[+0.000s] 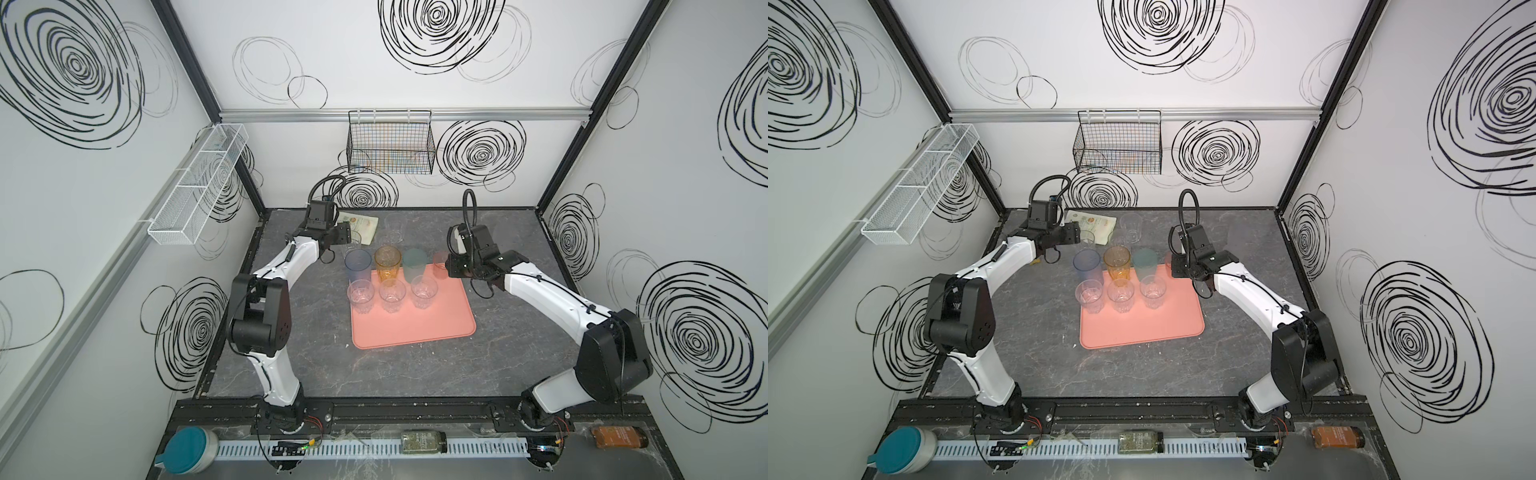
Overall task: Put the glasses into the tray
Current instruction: 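Reach the left gripper to a clear glass beyond the tray while the right gripper hovers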
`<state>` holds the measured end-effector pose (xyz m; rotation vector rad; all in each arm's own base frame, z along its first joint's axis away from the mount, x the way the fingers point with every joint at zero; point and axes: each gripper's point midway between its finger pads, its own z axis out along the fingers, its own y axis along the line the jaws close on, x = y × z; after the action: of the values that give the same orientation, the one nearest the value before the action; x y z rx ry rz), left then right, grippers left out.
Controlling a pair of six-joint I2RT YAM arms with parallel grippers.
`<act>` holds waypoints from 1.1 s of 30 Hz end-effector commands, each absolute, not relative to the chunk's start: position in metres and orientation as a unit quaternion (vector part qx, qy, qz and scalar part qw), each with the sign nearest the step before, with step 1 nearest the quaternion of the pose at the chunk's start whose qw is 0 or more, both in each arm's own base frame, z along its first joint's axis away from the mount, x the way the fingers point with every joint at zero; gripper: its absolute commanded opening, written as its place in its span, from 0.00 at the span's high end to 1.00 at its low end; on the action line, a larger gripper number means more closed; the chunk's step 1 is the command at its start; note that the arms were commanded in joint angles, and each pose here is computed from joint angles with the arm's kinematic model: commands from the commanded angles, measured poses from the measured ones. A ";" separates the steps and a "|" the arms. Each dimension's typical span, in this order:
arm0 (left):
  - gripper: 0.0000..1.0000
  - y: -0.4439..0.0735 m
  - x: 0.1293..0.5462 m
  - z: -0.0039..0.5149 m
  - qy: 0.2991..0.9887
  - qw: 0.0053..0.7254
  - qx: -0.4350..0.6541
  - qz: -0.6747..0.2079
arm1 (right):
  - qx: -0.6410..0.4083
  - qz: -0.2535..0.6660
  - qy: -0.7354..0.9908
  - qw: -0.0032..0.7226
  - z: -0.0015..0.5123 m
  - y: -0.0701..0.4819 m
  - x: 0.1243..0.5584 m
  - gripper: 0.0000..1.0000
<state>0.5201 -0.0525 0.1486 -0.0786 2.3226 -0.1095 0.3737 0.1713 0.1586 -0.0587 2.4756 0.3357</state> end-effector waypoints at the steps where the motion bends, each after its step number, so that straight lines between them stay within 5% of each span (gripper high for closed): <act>1: 0.29 -0.050 0.529 0.140 0.921 0.388 -0.015 -0.044 | -0.027 0.131 0.940 0.314 0.165 0.173 0.378 0.62; 11: 0.44 -0.050 0.543 0.105 0.934 0.351 -0.015 -0.067 | -0.028 0.137 0.943 0.303 0.158 0.178 0.378 0.62; 17: 0.64 -0.053 0.553 0.093 0.939 0.338 -0.018 -0.069 | -0.027 0.140 0.944 0.297 0.154 0.179 0.376 0.62; 23: 0.82 -0.056 0.552 0.100 0.938 0.341 -0.017 -0.063 | -0.024 0.139 0.943 0.300 0.158 0.177 0.374 0.62; 33: 0.95 -0.054 0.540 0.141 0.930 0.363 -0.012 -0.058 | -0.018 0.167 0.939 0.300 0.168 0.183 0.369 0.62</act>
<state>0.5399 -0.0529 0.0970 -0.0561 2.4717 -0.1510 0.3710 0.1830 0.1509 -0.0649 2.5190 0.4130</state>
